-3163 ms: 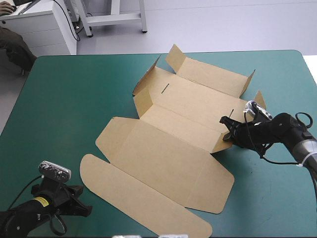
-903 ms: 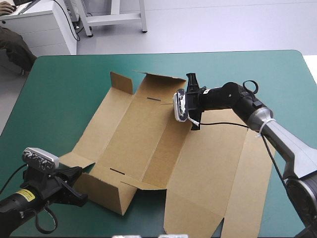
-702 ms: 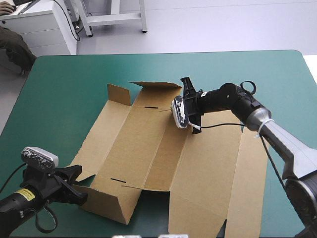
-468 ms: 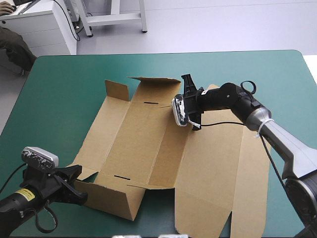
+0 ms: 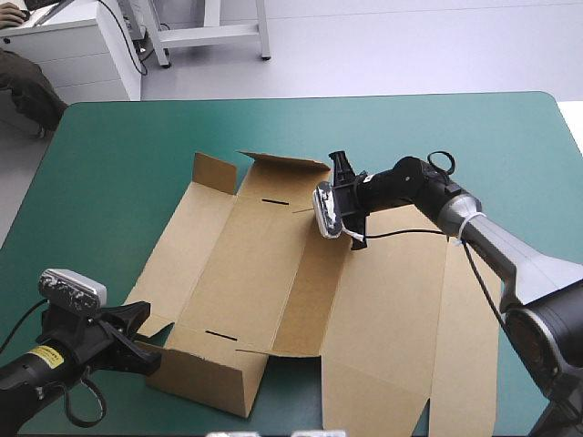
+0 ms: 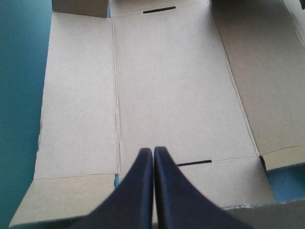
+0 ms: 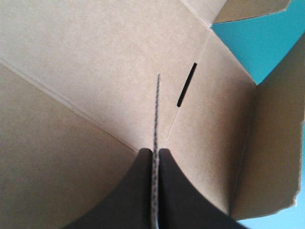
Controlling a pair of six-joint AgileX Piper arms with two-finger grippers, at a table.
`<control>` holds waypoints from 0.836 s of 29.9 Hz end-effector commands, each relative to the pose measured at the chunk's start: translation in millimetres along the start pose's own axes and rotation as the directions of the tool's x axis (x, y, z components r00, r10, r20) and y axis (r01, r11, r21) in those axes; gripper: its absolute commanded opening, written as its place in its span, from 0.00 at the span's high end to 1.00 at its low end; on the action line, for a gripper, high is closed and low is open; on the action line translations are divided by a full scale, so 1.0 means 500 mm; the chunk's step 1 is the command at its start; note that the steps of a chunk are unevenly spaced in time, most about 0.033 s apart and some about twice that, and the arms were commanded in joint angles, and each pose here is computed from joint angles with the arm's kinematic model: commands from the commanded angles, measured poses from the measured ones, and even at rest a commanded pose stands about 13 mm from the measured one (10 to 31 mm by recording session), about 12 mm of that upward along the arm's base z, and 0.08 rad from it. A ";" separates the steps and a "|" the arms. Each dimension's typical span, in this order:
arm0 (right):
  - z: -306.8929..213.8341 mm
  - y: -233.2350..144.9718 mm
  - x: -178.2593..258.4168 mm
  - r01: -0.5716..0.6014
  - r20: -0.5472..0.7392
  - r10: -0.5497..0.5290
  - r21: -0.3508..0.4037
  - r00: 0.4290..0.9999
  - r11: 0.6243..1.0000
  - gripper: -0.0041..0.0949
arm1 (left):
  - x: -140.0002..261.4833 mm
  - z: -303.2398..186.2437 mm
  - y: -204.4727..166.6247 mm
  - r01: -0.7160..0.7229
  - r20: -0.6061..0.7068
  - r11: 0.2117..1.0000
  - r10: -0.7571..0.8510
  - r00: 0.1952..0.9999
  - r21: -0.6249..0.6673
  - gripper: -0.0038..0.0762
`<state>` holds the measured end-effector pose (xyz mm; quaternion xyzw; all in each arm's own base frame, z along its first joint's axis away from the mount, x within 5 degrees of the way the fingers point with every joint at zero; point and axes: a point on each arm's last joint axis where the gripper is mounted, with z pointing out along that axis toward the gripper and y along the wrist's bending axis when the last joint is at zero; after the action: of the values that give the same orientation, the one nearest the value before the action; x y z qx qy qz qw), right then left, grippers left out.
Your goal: Fold the box
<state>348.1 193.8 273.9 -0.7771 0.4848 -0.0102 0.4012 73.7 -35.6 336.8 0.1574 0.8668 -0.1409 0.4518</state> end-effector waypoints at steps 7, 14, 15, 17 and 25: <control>-0.028 -0.030 -0.027 0.015 0.040 -0.018 0.081 0.999 0.997 0.98 | -0.029 -0.009 0.000 0.010 0.089 1.000 -0.009 0.996 -0.009 0.96; -0.028 -0.031 -0.029 -0.084 0.058 0.080 0.080 0.995 0.993 0.61 | -0.029 -0.009 0.000 0.010 0.090 1.000 -0.009 0.996 -0.010 0.96; -0.028 -0.031 -0.029 -0.086 0.059 0.082 0.080 0.995 0.993 0.52 | -0.029 -0.009 0.000 0.010 0.090 1.000 -0.009 0.996 -0.010 0.96; -0.028 -0.031 -0.029 -0.091 0.059 0.087 0.079 0.994 0.993 0.33 | -0.029 -0.009 0.000 0.010 0.090 1.000 -0.009 0.996 -0.010 0.96; -0.050 -0.038 -0.036 -0.216 0.067 0.210 0.103 0.975 0.971 0.22 | -0.029 -0.009 0.000 0.010 0.090 1.000 -0.009 0.996 -0.010 0.96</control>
<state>349.5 198.1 267.8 -0.7288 0.5530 0.0403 0.4017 74.2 -35.2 337.1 0.1569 0.8658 -0.1380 0.4546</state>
